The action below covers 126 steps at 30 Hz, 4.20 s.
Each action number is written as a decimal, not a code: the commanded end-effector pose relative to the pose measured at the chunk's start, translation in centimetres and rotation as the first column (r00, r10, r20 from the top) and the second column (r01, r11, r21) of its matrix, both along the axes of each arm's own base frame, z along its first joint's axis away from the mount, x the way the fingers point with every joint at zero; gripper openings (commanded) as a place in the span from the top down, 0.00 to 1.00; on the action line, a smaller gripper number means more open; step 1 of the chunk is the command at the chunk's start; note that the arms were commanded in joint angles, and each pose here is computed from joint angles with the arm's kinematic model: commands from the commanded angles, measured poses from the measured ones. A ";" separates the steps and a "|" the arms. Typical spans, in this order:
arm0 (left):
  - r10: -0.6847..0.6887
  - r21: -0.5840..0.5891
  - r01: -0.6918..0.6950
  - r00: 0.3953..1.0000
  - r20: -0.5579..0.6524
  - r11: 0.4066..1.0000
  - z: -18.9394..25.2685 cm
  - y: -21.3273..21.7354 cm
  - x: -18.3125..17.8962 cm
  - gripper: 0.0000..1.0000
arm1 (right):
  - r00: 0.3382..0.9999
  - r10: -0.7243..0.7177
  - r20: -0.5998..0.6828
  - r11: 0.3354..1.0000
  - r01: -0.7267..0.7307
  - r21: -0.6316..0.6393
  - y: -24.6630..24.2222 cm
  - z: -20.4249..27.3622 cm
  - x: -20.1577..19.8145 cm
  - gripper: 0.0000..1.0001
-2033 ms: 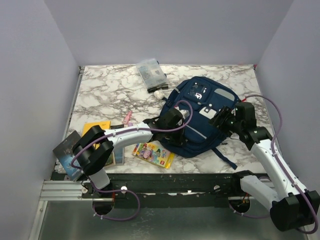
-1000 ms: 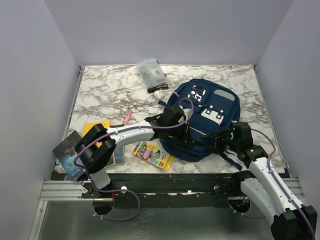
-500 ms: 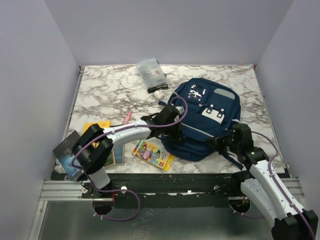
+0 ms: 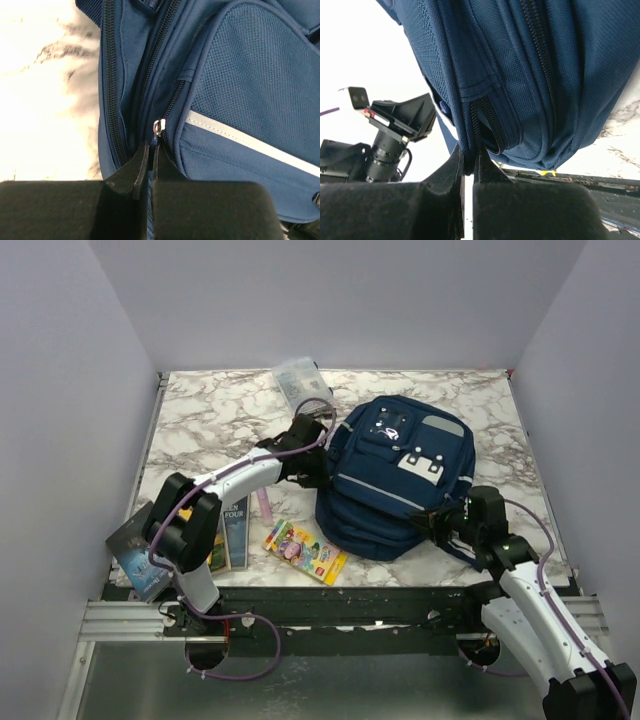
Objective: Pack the student bag
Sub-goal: Unzip the student bag at the center of the board, then pick up the stationery from the center of the board.
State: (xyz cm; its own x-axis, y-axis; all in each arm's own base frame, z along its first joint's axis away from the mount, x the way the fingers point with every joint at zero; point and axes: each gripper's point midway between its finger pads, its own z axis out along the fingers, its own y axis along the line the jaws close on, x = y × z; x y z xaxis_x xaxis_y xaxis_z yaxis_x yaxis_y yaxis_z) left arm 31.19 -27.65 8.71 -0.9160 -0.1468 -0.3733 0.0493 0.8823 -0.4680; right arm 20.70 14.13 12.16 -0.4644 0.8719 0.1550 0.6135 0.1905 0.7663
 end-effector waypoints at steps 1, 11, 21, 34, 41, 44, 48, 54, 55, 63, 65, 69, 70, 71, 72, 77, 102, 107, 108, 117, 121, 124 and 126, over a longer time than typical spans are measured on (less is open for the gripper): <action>0.113 0.172 -0.130 0.988 0.102 0.977 -0.1 5.0 6.4 1.00 | 0.995 -0.053 0.087 0.998 0.055 -0.019 -1.2 2.7 1.2 1.00; -0.088 -0.080 0.095 0.992 0.094 0.992 4.4 -0.7 6.3 0.82 | 0.987 0.028 0.160 0.977 0.006 -0.213 -2.1 0.3 4.2 0.88; -0.060 -0.123 0.089 0.973 0.223 0.988 9.5 3.0 0.5 0.29 | 0.834 0.456 0.310 0.777 -0.204 -0.595 -2.6 5.0 4.3 0.30; 0.014 -0.210 0.061 0.941 0.339 0.976 11.2 8.4 -8.9 0.10 | 0.539 0.744 0.395 0.641 -0.410 -0.648 3.4 9.1 1.3 0.02; 0.097 -0.247 -0.018 0.946 0.310 0.969 9.4 9.8 -10.7 0.09 | 0.281 0.932 0.229 0.350 -0.534 -0.770 15.4 4.3 -4.3 0.00; 0.142 -0.260 -0.058 0.937 0.319 0.964 9.0 10.7 -11.3 0.08 | 0.174 0.980 0.101 0.176 -0.506 -0.844 19.1 1.4 -6.2 0.00; 0.184 -0.240 -0.097 0.910 0.372 0.966 10.2 12.7 -12.3 0.08 | 0.100 0.994 -0.048 0.000 -0.430 -0.903 21.3 -1.9 -6.7 0.00; 0.219 -0.224 -0.133 0.881 0.419 0.965 11.2 14.4 -13.2 0.07 | 0.008 0.992 -0.128 -0.117 -0.352 -0.929 22.2 -4.5 -5.7 0.00; 0.224 -0.226 -0.138 0.880 0.418 0.964 11.1 14.5 -13.3 0.06 | -0.005 0.990 -0.141 -0.134 -0.337 -0.932 22.4 -4.8 -5.5 0.00; 0.247 -0.257 -0.163 0.908 0.338 0.953 9.9 13.8 -13.4 0.06 | -0.049 0.987 -0.155 -0.163 -0.294 -0.942 23.6 -6.8 -4.8 0.00; 0.267 -0.262 -0.189 0.913 0.309 0.947 9.6 13.8 -13.4 0.06 | -0.066 0.981 -0.180 -0.192 -0.300 -0.935 23.6 -7.7 -5.0 0.00; 0.318 -0.286 -0.248 0.918 0.236 0.926 8.9 13.6 -13.4 0.04 | -0.096 0.980 -0.176 -0.198 -0.314 -0.928 23.7 -8.9 -5.5 0.00; 0.332 -0.288 -0.265 0.919 0.215 0.920 8.6 13.5 -13.4 0.04 | -0.100 0.980 -0.170 -0.194 -0.320 -0.928 23.7 -9.1 -5.7 0.00; 0.340 -0.289 -0.278 0.920 0.193 0.916 8.3 13.4 -13.4 0.04 | -0.093 0.981 -0.172 -0.193 -0.323 -0.927 23.6 -9.3 -5.7 0.00; 0.350 -0.287 -0.294 0.922 0.168 0.912 7.9 13.4 -13.4 0.04 | -0.081 0.980 -0.184 -0.200 -0.320 -0.926 23.4 -9.5 -5.5 0.00; 0.380 -0.251 -0.350 0.921 0.082 0.902 5.9 13.2 -13.2 0.04 | -0.039 0.976 -0.213 -0.215 -0.301 -0.929 22.6 -10.3 -4.9 0.00; 0.197 -0.236 -0.183 0.980 0.035 0.954 1.6 9.6 -11.4 0.02 | 0.648 0.756 0.092 0.641 -0.706 -0.302 17.1 -5.0 -10.9 0.36; 0.193 -0.202 -0.178 0.980 0.054 0.963 1.0 9.8 -10.8 0.02 | 0.696 0.713 0.087 0.694 -0.681 -0.235 16.0 -6.1 -10.4 0.39; 0.194 -0.193 -0.180 0.979 0.055 0.965 0.7 9.9 -10.6 0.02 | 0.697 0.712 0.084 0.694 -0.681 -0.233 16.0 -6.3 -10.4 0.45; 0.200 -0.134 -0.190 0.978 0.065 0.973 -1.0 10.1 -9.3 0.03 | 0.759 0.651 0.010 0.753 -0.645 -0.130 15.4 -9.2 -10.8 0.77; 0.193 -0.101 -0.187 0.980 0.053 0.977 -2.0 10.2 -9.1 0.03 | 0.772 0.636 -0.016 0.765 -0.632 -0.124 15.2 -9.9 -10.6 0.77; 0.193 -0.106 -0.188 0.981 0.038 0.976 -2.5 10.1 -9.2 0.03 | 0.791 0.611 -0.032 0.783 -0.610 -0.120 15.0 -10.7 -10.2 0.78; 0.191 -0.124 -0.186 0.981 0.035 0.975 -2.4 9.9 -9.4 0.03 | 0.804 0.593 -0.047 0.798 -0.594 -0.101 15.0 -11.2 -10.2 0.81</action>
